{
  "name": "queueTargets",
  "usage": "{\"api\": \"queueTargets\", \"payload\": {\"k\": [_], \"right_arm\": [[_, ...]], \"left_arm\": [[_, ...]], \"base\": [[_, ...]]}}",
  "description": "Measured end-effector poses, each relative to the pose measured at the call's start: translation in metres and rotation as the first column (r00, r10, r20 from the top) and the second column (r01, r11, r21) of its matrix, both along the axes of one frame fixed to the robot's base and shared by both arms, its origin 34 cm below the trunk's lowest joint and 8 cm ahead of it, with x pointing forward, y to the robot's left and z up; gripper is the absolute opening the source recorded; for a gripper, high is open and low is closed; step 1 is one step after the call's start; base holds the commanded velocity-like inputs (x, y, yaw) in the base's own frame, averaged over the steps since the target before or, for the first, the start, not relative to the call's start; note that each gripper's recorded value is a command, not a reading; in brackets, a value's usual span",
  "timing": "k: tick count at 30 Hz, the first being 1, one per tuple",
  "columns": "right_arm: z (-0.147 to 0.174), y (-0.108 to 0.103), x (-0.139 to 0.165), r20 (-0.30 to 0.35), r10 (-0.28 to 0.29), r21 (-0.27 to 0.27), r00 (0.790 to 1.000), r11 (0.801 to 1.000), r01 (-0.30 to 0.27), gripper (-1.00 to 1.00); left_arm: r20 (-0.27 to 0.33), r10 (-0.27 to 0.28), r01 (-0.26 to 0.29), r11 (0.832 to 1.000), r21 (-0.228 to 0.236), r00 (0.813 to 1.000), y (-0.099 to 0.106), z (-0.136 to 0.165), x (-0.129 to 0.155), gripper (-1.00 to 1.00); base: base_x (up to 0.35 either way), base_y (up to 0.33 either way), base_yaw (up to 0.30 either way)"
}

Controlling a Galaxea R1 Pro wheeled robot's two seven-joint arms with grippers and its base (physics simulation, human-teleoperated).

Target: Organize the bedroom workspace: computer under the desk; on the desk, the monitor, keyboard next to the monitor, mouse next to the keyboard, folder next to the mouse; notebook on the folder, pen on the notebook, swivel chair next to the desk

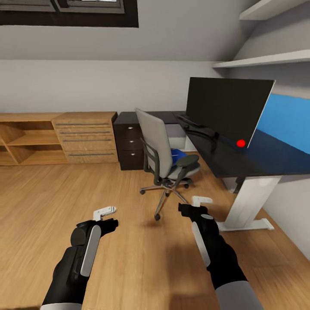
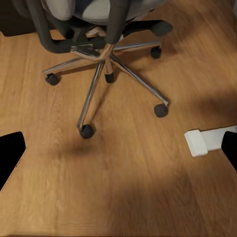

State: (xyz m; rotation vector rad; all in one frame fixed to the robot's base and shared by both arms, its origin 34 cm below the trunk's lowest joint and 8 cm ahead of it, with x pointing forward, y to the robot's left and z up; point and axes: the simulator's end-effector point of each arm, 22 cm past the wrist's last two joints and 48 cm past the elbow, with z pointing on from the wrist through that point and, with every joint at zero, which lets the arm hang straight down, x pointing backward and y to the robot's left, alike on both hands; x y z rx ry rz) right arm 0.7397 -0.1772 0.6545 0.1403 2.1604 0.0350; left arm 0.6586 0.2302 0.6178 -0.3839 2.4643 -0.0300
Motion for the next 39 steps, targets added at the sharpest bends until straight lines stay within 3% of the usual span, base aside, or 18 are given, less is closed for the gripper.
{"api": "queueTargets", "payload": {"k": [9,20,24,30,31,34,35,37,39], "right_arm": [[0.0,0.0,0.0,0.001,0.0,-0.002,1.0,1.0,0.0,1.0],[0.0,0.0,0.0,0.001,0.001,-0.003,1.0,1.0,-0.001,1.0],[0.0,0.0,0.0,0.005,0.001,-0.002,1.0,1.0,-0.001,1.0],[-0.001,-0.001,0.006,0.061,-0.013,0.0,0.998,1.0,0.013,1.0],[0.003,-0.006,0.013,0.14,-0.031,-0.016,0.99,0.999,0.033,1.0],[-0.012,-0.012,0.012,0.152,-0.036,-0.035,0.988,0.999,0.041,1.0],[-0.035,-0.03,0.009,0.132,-0.04,-0.073,0.99,0.996,0.05,1.0],[-0.051,-0.035,0.005,0.111,-0.04,-0.087,0.993,0.995,0.05,1.0],[-0.05,-0.047,0.007,0.122,-0.051,-0.097,0.991,0.993,0.063,1.0]], "left_arm": [[-0.006,-0.003,0.003,1.0,-0.005,1.0,-0.002,-0.004,-0.001,1.0],[-0.032,-0.009,0.009,1.0,-0.005,0.999,-0.004,-0.014,-0.005,1.0],[-0.026,-0.009,0.009,1.0,-0.004,1.0,-0.004,-0.012,-0.004,1.0],[0.029,0.002,-0.002,1.0,-0.001,1.0,0.001,0.006,0.004,1.0],[0.029,0.005,-0.005,1.0,0.004,1.0,0.002,0.005,0.003,1.0],[0.017,0.002,-0.002,1.0,0.005,1.0,0.001,-0.006,0.001,1.0],[0.001,-0.028,0.028,1.0,0.011,1.0,-0.01,-0.015,-0.001,1.0],[-0.006,-0.045,0.045,0.999,0.016,0.999,-0.016,-0.021,-0.003,1.0],[-0.028,-0.091,0.091,0.996,0.022,0.996,-0.033,-0.03,-0.006,1.0]], "base": [[0.0,-0.011,0.276],[0.059,-0.171,0.273],[0.008,-0.019,0.093],[0.0,-0.001,0.005],[0.0,0.0,0.0],[0.0,0.0,0.0],[0.0,0.0,0.0],[0.0,0.0,0.0],[0.0,0.0,0.0]]}}
